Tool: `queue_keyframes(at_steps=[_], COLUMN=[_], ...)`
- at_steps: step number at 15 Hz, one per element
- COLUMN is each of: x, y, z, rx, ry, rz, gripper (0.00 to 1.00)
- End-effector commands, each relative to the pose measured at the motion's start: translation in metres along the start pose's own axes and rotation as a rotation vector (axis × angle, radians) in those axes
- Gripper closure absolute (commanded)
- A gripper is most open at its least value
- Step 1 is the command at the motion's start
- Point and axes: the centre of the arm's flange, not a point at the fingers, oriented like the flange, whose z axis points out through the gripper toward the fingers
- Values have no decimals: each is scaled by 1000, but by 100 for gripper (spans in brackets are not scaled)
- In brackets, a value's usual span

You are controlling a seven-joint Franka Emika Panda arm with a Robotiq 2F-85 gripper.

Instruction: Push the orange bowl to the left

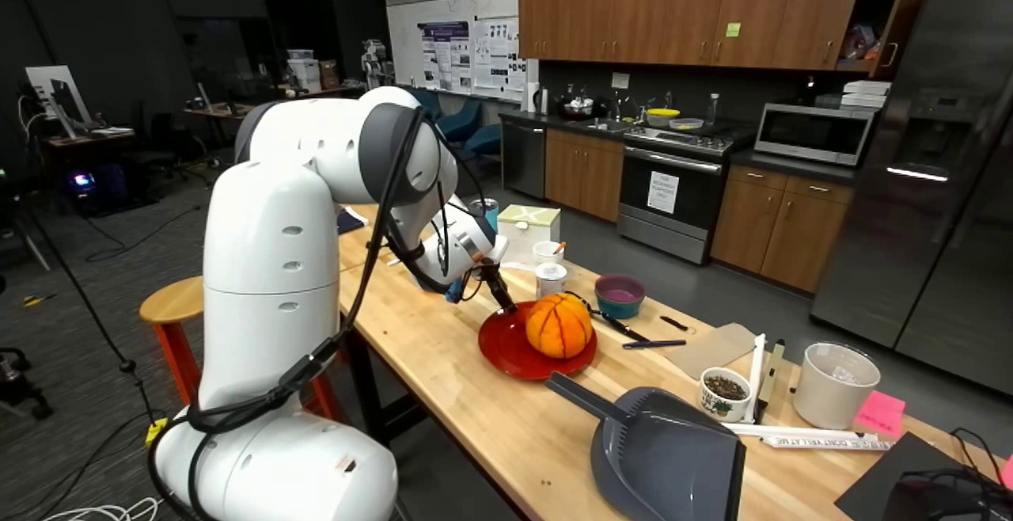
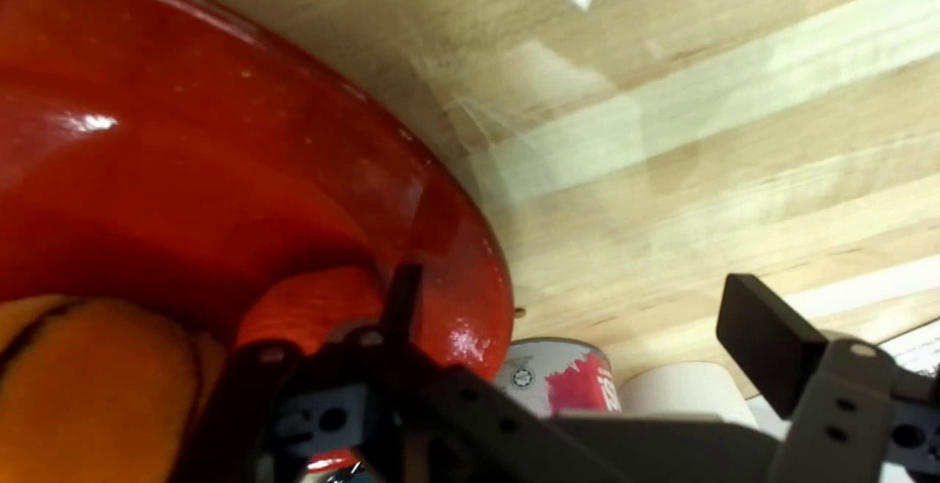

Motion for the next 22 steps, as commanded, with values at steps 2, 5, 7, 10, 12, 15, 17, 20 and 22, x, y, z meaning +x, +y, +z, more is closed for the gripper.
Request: queue_keyframes(at_steps=[2,5,7,10,12,15,17,20,22], x=[-3,0,2,1,1,3,5,4,1], y=[21,21,9,10,13,23,27,23,19], z=[-20,-27,-17,-20,-21,-28,-30,-25,-17], rx=[-67,-60,-71,-69,-115,-198,-234,-207,-180], ry=[72,88,71,73,104,160,188,227,242], rz=[101,82,65,63,78,117,138,166,186], gripper=[0,0,0,0,0,0,0,0,0])
